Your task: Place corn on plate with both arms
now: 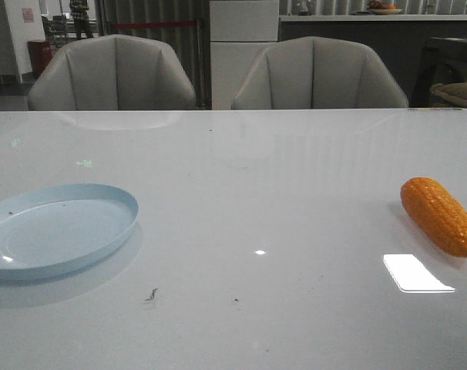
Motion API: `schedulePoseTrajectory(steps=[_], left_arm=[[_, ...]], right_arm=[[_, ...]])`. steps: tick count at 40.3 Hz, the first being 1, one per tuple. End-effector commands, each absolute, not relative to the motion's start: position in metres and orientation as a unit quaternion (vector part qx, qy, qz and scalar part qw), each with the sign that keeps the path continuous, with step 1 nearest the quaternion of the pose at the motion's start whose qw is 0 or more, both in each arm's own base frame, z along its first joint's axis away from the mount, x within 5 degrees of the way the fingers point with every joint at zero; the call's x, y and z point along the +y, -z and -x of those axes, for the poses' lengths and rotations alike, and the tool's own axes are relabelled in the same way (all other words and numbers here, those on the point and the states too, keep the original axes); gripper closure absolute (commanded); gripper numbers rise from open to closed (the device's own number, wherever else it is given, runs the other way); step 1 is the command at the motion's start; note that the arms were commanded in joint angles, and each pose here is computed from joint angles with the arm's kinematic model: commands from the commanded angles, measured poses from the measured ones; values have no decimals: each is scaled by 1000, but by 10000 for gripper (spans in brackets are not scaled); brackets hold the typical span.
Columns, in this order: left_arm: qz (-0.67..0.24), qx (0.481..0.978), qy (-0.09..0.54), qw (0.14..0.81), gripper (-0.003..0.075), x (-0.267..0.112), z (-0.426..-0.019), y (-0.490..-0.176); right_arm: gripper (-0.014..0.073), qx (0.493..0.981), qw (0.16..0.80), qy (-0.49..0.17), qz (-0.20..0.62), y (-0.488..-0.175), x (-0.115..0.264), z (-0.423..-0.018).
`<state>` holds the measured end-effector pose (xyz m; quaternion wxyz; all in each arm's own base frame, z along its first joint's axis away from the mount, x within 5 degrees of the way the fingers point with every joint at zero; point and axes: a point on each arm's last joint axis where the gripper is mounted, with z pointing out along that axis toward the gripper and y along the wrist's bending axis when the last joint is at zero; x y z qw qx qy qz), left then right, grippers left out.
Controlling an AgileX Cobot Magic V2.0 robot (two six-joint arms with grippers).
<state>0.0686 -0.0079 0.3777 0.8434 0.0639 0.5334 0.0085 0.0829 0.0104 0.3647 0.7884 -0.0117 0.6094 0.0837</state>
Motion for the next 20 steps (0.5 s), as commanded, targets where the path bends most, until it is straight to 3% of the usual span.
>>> schedulePoseTrajectory(steps=[1, 10, 20], left_arm=[[-64, 524, -2, 849, 622, -10, -88, -392], [-70, 622, -2, 780, 622, -14, -137, -365], [-73, 694, -4, 716, 612, -15, -165, -341]], right_arm=[[566, 618, 782, -84, 9, -373, 13, -108], [566, 692, 718, -78, 9, -347, 19, -152], [564, 749, 653, -111, -35, -325, 22, -172]])
